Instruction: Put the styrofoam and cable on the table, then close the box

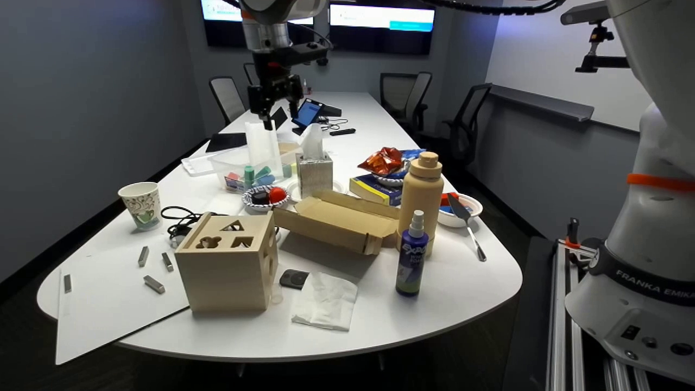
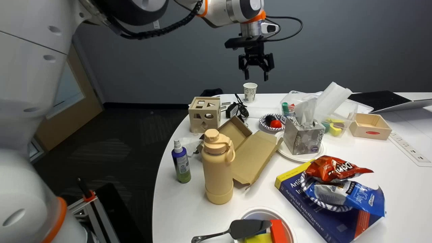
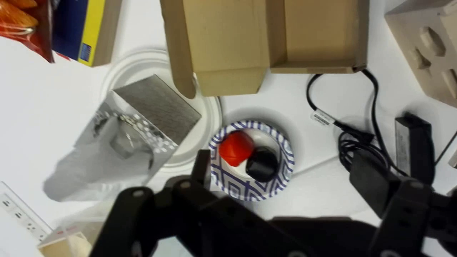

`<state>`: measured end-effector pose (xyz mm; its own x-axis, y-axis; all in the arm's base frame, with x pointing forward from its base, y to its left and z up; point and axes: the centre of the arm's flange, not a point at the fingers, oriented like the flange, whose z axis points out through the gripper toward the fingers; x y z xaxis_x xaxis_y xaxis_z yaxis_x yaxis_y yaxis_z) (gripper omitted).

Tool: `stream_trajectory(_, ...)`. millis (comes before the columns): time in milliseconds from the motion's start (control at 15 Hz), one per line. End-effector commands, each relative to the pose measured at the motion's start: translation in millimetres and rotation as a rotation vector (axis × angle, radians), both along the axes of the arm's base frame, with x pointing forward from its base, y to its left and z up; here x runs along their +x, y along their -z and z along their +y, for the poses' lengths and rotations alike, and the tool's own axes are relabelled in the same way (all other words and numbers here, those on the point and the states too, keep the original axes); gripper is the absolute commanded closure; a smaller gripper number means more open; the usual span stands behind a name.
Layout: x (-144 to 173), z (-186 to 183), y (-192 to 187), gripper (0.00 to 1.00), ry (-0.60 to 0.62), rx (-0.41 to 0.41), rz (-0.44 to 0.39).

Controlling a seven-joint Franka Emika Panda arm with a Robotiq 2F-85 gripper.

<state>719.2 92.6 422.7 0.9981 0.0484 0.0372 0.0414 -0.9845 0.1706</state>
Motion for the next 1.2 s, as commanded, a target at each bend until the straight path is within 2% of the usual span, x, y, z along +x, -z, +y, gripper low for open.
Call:
stream_trajectory(0, -64, -63, 6, 0.00, 0.086, 0.000, 0.019)
stream_trajectory(333, -85, -147, 66, 0.00, 0.095, 0.054, 0.110)
stream_trajectory(600, -103, -189, 130, 0.00, 0.038, 0.182, 0.091)
stream_trajectory(867, -117, -196, 169, 0.00, -0.015, 0.335, 0.048)
stream_trajectory(1133, -120, -195, 197, 0.00, -0.071, 0.401, 0.048)
